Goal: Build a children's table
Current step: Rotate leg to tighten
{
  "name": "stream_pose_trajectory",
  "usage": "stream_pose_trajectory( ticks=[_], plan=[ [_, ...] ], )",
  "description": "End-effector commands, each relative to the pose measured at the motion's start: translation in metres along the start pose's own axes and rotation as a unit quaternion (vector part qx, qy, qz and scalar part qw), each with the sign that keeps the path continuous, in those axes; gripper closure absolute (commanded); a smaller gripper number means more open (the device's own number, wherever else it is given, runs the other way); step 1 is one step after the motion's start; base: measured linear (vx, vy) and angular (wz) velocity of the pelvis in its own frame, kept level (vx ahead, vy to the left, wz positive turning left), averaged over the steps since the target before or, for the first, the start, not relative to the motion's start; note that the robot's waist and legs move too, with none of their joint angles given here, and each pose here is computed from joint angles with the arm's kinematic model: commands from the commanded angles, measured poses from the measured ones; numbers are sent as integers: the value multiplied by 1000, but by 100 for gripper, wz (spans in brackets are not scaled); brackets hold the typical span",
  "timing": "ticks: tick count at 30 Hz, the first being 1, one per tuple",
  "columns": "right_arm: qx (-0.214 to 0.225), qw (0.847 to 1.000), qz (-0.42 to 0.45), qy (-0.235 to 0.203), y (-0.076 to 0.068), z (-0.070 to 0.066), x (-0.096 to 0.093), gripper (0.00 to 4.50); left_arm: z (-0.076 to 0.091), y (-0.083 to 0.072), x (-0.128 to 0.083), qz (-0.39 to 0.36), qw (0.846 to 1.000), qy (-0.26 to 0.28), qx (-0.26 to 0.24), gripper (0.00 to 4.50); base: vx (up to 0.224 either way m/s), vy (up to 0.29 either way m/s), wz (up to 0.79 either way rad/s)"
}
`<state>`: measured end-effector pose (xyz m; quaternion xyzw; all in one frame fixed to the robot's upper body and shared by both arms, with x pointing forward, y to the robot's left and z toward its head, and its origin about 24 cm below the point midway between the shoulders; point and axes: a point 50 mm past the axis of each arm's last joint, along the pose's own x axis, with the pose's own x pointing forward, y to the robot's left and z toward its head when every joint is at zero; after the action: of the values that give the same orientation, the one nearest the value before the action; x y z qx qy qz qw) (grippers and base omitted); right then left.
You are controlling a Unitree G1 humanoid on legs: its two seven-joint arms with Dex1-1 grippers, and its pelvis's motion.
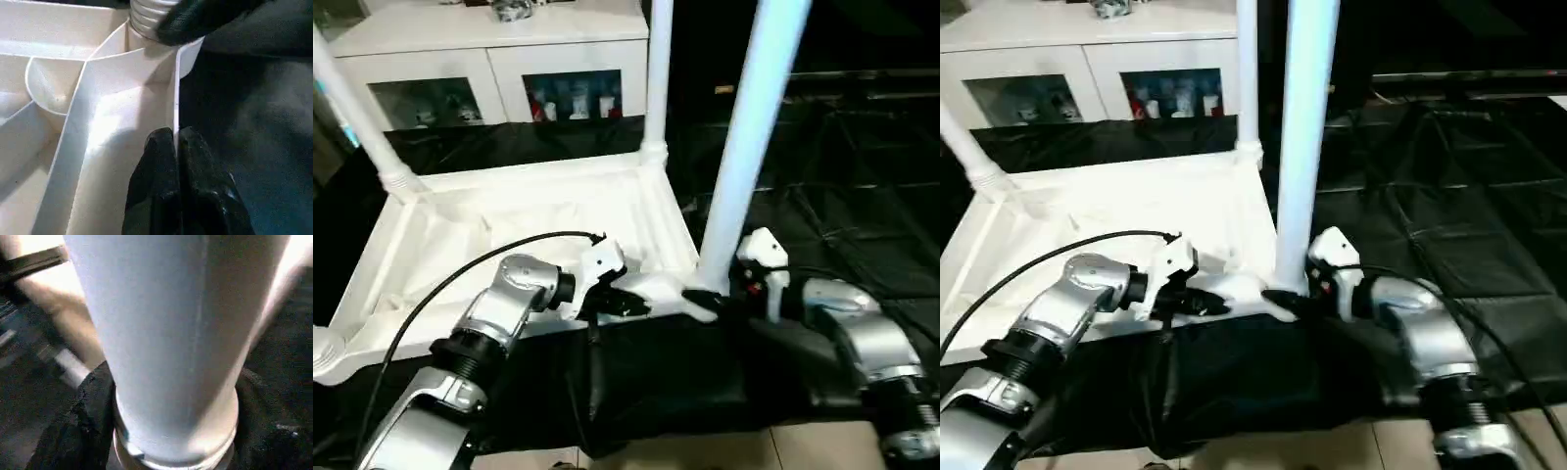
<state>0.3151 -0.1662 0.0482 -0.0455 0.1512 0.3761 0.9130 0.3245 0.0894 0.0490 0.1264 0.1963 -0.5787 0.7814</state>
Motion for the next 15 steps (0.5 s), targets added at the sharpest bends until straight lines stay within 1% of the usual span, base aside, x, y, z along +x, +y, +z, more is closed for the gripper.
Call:
stream_pose_trajectory(
  ticks=[1, 2, 4, 6, 7, 8, 9, 11, 12, 13, 14, 15],
  plan=[
    [34, 998, -52, 31, 0, -16, 7, 176, 21, 8, 6, 49, 998, -47, 0, 450, 0, 0, 0],
    [39, 997, -58, 31, 0, -17, 8, 176, 22, 8, 7, 55, 997, -47, -1, 450, 0, 0, 0],
    [74, 991, -110, 26, 4, -21, 19, 176, 30, 9, 21, 91, 994, -56, -14, 450, 0, 0, 0],
    [89, 986, -140, 30, 8, -23, 28, 176, 36, 8, 30, 114, 991, -63, -18, 450, 0, 0, 0],
    [96, 983, -151, 34, 12, -23, 35, 176, 40, 7, 37, 123, 990, -67, -18, 450, 0, 0, 0],
    [100, 983, -150, 33, 15, -22, 39, 176, 42, 4, 42, 119, 990, -69, -18, 450, 0, 0, 0],
    [97, 987, -128, 22, 22, -18, 45, 176, 45, 0, 46, 105, 992, -72, -14, 450, 0, 0, 0],
    [99, 988, -114, 15, 24, -16, 47, 176, 45, -1, 47, 101, 992, -73, -13, 450, 0, 0, 0],
    [115, 989, -95, -2, 26, -12, 46, 120, 45, -1, 47, 95, 993, -74, -12, 450, 0, 0, 0],
    [118, 989, -90, -6, 26, -11, 46, 106, 45, -1, 47, 93, 993, -75, -11, 450, 0, 0, 0],
    [126, 989, -75, -20, 26, -7, 43, 106, 45, -1, 45, 88, 993, -76, -8, 450, 0, 0, 0],
    [125, 990, -69, -22, 25, -6, 42, 89, 44, -1, 43, 85, 993, -77, -6, 450, 0, 0, 0]
  ],
)
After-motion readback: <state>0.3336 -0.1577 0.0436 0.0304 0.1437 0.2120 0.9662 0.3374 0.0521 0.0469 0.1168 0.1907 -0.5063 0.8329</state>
